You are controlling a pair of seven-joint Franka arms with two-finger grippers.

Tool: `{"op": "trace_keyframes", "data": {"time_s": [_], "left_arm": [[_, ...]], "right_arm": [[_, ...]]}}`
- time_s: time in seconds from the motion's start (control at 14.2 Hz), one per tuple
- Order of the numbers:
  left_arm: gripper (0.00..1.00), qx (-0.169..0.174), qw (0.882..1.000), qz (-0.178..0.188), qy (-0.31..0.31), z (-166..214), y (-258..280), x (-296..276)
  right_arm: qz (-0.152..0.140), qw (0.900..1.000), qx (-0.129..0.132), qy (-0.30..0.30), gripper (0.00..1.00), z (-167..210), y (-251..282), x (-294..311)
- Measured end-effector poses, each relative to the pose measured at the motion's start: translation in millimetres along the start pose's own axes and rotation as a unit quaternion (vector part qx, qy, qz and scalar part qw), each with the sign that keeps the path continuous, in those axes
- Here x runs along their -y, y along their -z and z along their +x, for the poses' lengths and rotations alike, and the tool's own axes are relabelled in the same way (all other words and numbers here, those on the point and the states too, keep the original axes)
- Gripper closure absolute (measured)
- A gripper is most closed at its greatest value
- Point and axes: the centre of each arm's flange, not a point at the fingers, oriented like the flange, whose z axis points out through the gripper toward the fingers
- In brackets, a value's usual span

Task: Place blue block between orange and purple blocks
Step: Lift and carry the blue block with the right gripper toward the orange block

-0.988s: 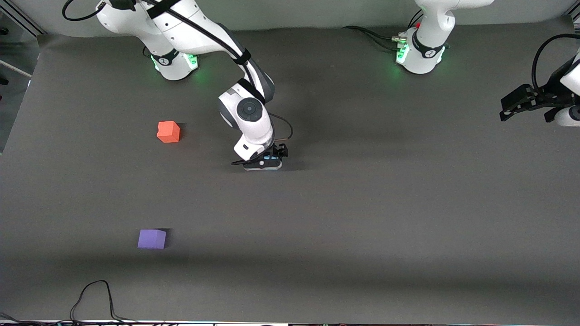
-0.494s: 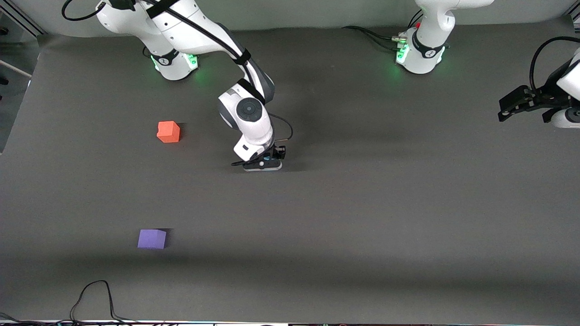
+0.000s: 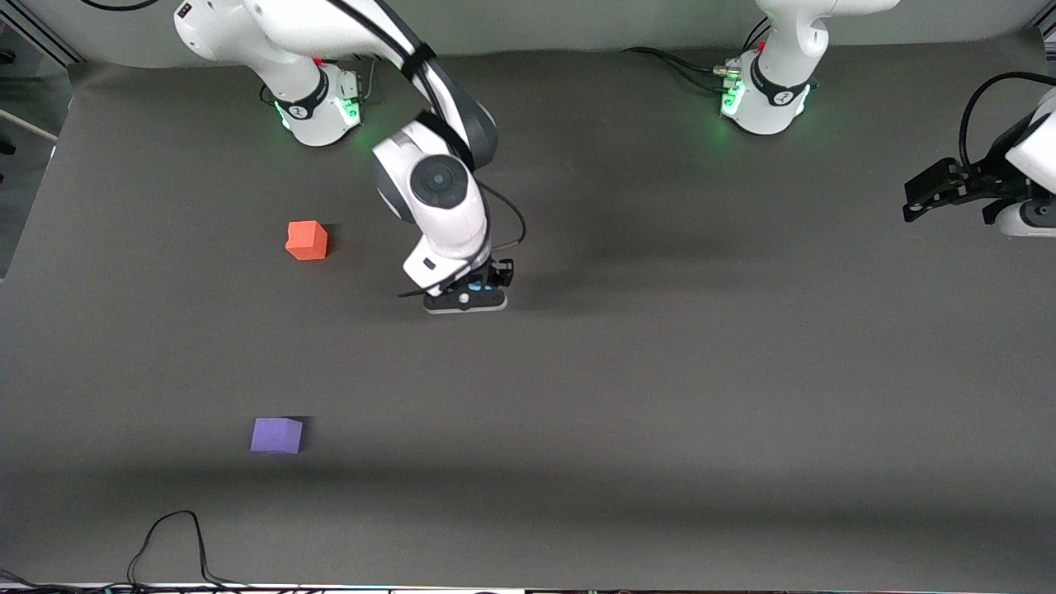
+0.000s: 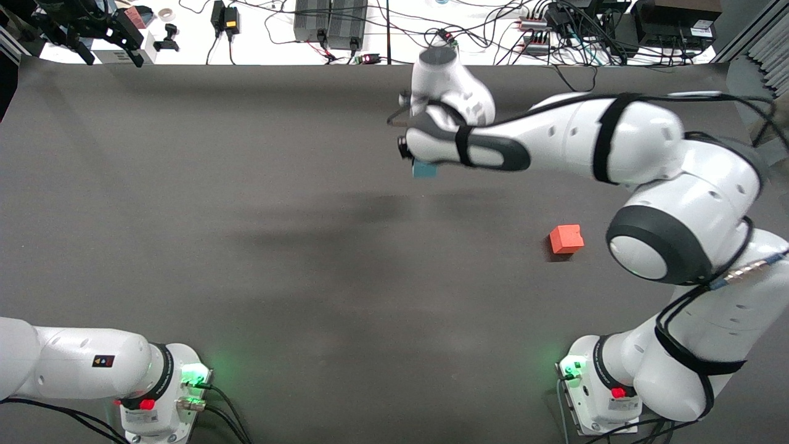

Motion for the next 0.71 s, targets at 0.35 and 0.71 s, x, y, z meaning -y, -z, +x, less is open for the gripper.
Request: {"op": "trace_keyframes", "data": {"time_s": [0.35,0.71], "left_arm": [[0.00,0.004,1.000,0.007,-0.007,-0.1,-3.8,-4.0],[0.00,0.005,1.000,0.008,-0.007,-0.2,-4.7,-4.4]], "right_arm": [[0.019,1.000,0.012,0.003,0.44,35.9,116.4,-44.0],[0.028,0.999,0.010,0.010,0.44,65.0,171.1,-141.2]]}}
